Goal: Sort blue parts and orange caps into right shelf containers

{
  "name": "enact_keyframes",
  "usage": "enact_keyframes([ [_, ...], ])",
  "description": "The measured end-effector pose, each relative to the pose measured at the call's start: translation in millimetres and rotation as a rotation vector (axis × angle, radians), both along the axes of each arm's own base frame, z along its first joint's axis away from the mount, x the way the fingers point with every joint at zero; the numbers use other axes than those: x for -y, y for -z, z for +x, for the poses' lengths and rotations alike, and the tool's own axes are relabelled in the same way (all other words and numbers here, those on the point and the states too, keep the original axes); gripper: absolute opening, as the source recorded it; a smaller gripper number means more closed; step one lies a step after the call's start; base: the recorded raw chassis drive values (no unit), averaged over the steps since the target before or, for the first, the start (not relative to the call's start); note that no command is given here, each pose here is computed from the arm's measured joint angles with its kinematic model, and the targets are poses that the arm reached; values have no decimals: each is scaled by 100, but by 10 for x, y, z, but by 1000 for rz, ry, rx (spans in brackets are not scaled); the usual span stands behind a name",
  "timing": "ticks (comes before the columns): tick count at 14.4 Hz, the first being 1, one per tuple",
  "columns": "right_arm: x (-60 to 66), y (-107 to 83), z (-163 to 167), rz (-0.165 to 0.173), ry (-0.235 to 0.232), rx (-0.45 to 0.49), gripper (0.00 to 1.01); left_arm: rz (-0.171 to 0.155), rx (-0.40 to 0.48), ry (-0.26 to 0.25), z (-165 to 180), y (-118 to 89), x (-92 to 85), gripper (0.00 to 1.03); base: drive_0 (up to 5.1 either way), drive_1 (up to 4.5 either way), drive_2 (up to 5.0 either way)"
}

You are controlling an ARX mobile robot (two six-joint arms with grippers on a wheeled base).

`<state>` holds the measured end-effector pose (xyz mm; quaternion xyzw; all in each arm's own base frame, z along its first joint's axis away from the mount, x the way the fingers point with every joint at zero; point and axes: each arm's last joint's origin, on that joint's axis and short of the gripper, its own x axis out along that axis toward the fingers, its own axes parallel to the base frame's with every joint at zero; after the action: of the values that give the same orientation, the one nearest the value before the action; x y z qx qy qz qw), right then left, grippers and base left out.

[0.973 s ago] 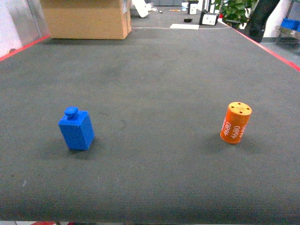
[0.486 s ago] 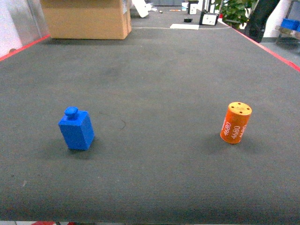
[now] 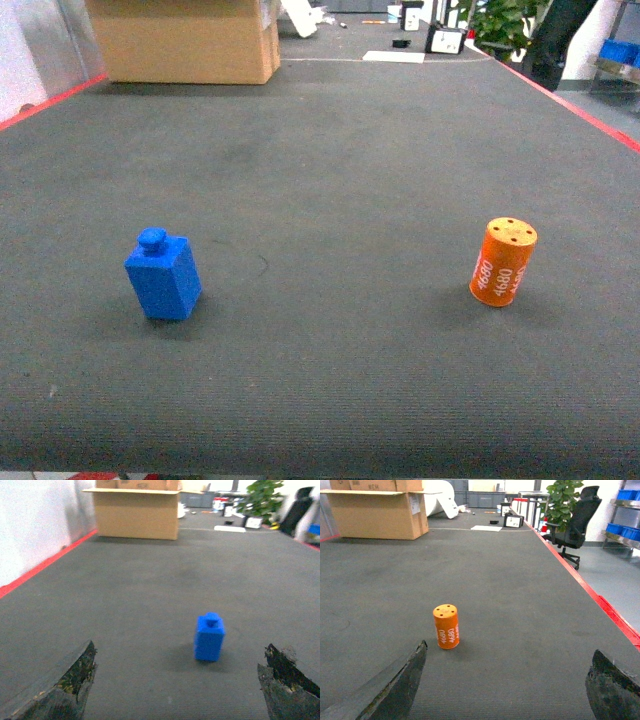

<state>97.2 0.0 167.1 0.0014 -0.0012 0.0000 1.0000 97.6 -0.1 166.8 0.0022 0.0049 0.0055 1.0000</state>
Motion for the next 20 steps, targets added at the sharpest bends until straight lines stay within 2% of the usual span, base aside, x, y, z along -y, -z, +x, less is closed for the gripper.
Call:
enact_keyframes([
  [1, -30, -1, 40, -16, 87, -18, 98, 43, -51, -107, 67, 1, 55, 98, 0, 0, 0],
  [2, -97, -42, 164, -20, 130, -28, 98, 76, -48, -131, 231, -109, 160, 98, 0, 0, 0],
  [4, -121, -67, 229, -19, 145, -21, 98, 72, -31, -133, 324, -163, 180, 98, 0, 0, 0],
  [7, -185, -134, 379, -15, 122, -6, 98, 58, -7, -135, 542, -266, 191, 98, 0, 0, 0],
  [10, -259, -227, 569, -8, 92, 18, 98, 28, 12, -107, 803, -362, 224, 98, 0, 0, 0],
  [11, -293, -271, 700, -6, 80, 26, 98, 19, 9, -78, 958, -396, 260, 98, 0, 0, 0],
  [12, -363, -304, 936, -7, 50, 22, 98, 10, -48, -30, 1222, -373, 319, 98, 0, 0, 0],
  [13, -429, -249, 1175, -14, 15, -29, 98, 15, -131, 2, 1463, -275, 372, 98, 0, 0, 0],
  [14, -477, -171, 1358, -22, -1, -86, 98, 26, -188, 13, 1627, -196, 416, 98, 0, 0, 0],
  [17, -604, -55, 1870, -26, -25, -158, 98, 31, -231, 68, 1969, -136, 571, 98, 0, 0, 0],
  [20, -670, 113, 2121, -21, -36, -217, 98, 21, -311, 93, 2090, 111, 650, 98, 0, 0, 0],
])
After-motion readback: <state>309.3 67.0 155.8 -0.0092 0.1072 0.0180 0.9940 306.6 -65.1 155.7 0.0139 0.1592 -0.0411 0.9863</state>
